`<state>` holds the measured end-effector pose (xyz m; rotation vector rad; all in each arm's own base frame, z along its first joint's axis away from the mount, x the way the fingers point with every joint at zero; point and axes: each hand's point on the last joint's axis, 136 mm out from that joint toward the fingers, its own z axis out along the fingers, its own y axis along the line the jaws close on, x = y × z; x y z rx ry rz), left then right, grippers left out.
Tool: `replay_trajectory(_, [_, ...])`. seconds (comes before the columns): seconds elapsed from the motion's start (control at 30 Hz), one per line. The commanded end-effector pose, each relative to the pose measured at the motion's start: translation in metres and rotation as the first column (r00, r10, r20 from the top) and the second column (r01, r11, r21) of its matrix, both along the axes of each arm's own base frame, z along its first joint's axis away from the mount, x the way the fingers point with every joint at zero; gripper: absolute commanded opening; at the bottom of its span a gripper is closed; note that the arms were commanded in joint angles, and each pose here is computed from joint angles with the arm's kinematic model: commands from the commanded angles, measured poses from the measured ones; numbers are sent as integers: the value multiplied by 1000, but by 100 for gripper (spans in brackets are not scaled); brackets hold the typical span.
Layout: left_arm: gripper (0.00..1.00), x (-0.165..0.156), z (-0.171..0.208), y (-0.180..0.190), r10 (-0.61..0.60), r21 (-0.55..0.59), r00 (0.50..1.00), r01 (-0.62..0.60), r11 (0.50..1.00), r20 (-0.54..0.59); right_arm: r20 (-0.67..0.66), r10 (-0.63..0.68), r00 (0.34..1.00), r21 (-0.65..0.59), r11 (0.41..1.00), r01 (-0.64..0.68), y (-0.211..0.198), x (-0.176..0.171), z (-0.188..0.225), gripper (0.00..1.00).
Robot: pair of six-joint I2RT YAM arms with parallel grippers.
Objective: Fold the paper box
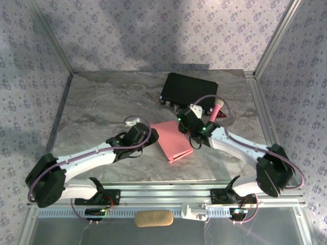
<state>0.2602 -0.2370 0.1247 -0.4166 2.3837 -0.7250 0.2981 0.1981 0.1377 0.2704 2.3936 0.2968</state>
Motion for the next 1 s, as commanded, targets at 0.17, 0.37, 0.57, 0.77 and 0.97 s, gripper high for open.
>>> replay_trajectory(0.17, [65,59,56,29,-169,140,986,169,976,-8,-225,-83,971,354,921,161,-8,-71,-40,56])
replay_trajectory(0.37, [63,95,24,0,-360,240,923,383,892,-136,-293,-93,952,522,818,241,15,-77,-50,72])
replay_trajectory(0.57, [61,96,-24,-19,-432,185,878,469,863,-207,-368,-81,926,563,773,291,33,-77,-71,77])
replay_trajectory(0.77, [61,85,-45,-10,-397,174,889,438,882,-228,-404,-93,910,552,769,324,35,-71,-88,75])
replay_trajectory(0.97, [59,67,-48,6,-324,133,921,356,925,-214,-339,-69,938,511,824,245,19,-32,-72,72])
